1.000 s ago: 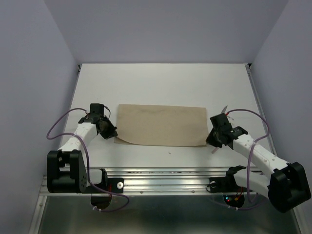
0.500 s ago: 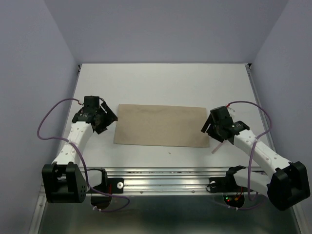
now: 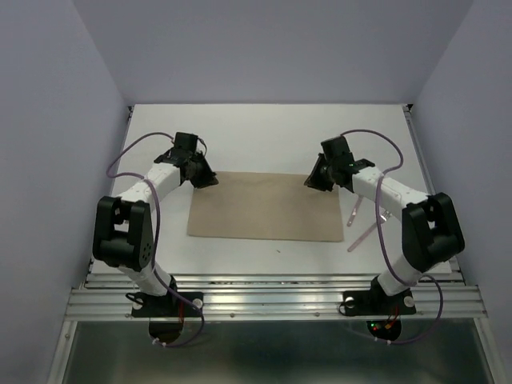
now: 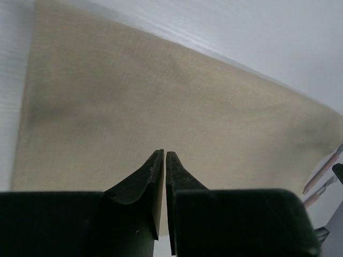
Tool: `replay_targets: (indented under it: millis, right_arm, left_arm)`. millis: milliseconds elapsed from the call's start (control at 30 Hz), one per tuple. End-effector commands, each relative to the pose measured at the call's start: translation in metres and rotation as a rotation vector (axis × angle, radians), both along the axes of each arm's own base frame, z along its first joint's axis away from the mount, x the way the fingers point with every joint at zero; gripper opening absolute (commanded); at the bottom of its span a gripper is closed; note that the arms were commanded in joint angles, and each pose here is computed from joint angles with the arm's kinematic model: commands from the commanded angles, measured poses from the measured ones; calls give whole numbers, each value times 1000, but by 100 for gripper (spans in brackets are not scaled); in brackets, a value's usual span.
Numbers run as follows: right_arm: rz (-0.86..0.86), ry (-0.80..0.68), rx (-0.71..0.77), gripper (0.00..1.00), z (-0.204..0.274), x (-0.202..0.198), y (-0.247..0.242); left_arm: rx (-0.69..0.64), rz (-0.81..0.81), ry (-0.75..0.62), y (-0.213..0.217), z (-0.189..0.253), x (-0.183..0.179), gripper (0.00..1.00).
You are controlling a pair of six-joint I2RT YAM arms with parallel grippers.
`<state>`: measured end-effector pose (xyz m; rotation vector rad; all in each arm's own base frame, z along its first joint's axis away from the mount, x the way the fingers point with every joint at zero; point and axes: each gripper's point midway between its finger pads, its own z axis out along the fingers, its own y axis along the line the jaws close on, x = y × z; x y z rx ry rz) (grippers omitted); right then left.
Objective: Fold the napkin into a case and place the utensils inside
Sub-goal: Smooth out the rectangle-folded napkin at the center of the board.
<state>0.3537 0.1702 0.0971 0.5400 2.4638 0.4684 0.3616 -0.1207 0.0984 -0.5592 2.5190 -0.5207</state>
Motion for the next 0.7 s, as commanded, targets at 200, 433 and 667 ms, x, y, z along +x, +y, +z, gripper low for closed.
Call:
replay_targets:
  millis: [200,433,667]
  right_arm:
    - [200,-76,175,20,15,71,103]
    - [194,16,206,17,-30,96,130]
    - [153,36,170,17,-50,106,127]
  left_arm:
    - [-155,-113,-46,-75,-2,54,18]
    - [-103,-152,5,-84,-33,79,18]
    - [-81,-159,36,-83,-52,85,18]
